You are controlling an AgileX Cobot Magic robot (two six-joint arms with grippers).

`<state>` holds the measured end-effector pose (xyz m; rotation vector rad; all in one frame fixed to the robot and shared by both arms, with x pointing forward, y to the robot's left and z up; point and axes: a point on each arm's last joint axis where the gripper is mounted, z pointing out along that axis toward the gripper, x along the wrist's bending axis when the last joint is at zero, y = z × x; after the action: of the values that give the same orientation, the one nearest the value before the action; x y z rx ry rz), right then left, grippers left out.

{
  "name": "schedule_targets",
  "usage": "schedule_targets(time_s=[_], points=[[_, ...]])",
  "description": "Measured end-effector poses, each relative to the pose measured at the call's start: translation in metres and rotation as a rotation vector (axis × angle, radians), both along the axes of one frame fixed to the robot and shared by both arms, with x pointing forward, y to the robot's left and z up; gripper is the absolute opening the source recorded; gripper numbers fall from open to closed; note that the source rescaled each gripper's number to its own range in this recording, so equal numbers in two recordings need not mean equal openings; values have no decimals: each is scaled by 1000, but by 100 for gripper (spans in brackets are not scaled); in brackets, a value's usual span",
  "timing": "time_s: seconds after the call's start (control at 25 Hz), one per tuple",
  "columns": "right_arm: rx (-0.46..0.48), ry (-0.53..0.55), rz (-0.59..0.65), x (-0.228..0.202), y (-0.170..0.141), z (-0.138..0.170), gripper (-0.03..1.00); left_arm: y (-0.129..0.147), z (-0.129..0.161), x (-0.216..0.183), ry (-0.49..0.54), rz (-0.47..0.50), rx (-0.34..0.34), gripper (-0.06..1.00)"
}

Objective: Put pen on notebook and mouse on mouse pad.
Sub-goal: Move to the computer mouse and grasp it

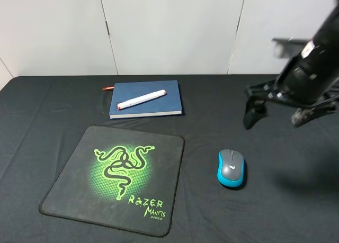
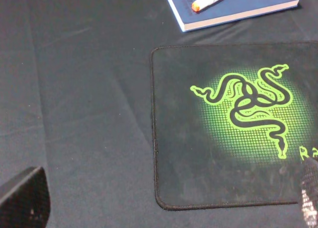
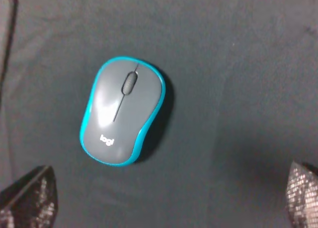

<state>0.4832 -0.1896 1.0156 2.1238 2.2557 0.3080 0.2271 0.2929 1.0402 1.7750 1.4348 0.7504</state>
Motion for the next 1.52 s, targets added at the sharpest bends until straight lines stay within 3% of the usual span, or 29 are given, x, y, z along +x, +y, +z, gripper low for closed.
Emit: schedule_targets(time_s=[0.36, 0.76, 1.52], points=[[-73, 112, 25, 7, 36, -52, 100, 0, 0, 0, 0, 0, 0, 100], [-49, 213, -29, 15, 50, -99, 100, 0, 0, 0, 0, 0, 0, 100], [-55, 230, -49, 22, 54, -127, 100, 0, 0, 0, 0, 0, 0, 100]])
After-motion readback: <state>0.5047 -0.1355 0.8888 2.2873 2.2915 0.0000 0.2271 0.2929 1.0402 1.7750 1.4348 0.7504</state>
